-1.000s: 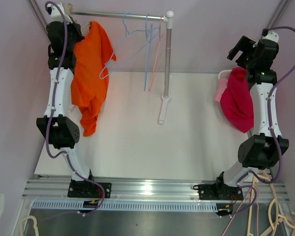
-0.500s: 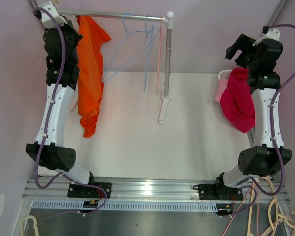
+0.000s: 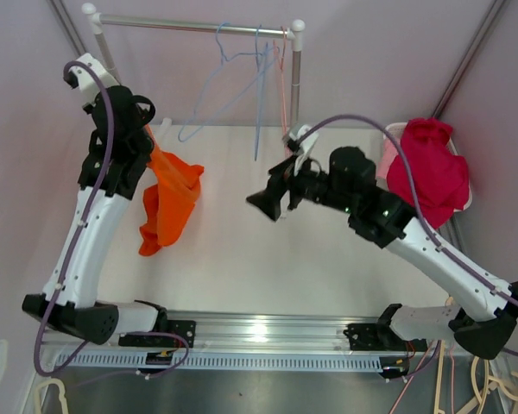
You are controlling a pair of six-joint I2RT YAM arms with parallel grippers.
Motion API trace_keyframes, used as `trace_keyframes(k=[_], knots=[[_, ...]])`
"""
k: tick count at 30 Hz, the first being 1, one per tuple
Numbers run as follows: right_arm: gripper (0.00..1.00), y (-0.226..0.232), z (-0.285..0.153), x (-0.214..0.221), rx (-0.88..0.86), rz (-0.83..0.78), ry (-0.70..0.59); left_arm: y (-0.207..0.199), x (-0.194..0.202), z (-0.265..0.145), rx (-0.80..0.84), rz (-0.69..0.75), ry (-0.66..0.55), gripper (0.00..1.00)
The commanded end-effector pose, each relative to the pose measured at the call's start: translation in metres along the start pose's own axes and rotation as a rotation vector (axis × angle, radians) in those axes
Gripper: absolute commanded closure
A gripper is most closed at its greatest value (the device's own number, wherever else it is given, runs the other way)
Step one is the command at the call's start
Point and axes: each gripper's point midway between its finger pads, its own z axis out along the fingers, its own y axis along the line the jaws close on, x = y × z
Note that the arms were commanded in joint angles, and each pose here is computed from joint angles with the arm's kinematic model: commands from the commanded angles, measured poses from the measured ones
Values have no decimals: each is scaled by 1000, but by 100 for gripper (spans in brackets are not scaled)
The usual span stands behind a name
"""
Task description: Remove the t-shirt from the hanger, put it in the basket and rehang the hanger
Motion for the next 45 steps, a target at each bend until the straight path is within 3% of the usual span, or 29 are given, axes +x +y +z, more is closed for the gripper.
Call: trace_keyframes(k=[1, 6, 13, 19, 20, 21, 22, 29, 30, 37, 42, 45], knots=[[0, 70, 5, -15, -204, -77, -116, 24, -43, -40, -43, -118, -76, 99], [1, 135, 29, 12, -347, -83, -102, 30, -35, -64, -18, -135, -55, 99], [0, 163, 66, -7, -405, -101, -214, 27, -21, -75, -10, -110, -30, 99], [4, 187, 108, 1, -459, -38, -124, 20, -14, -74, 7, -109, -20, 99], [24, 191, 117, -2, -456, -41, -122, 17, -8, -72, 8, -103, -14, 99], [53, 191, 121, 3, -442, -37, -93, 16, -7, -71, 8, -103, -14, 99], [100, 194, 123, 6, -438, -24, -78, 14, -6, -70, 12, -100, -14, 99], [100, 212, 82, 60, -394, -40, 32, -11, -8, -44, 12, -4, -64, 99], [100, 210, 75, 85, -376, -45, 80, -16, -7, -36, 3, 4, -62, 99], [100, 210, 27, 103, -311, -23, 86, -28, -20, -19, 2, 7, -85, 99], [100, 207, 24, 137, -275, -39, 146, -27, -21, -16, 5, 25, -69, 99], [100, 183, 45, 151, -196, -17, 170, -35, -20, -32, 121, -12, 7, 99]])
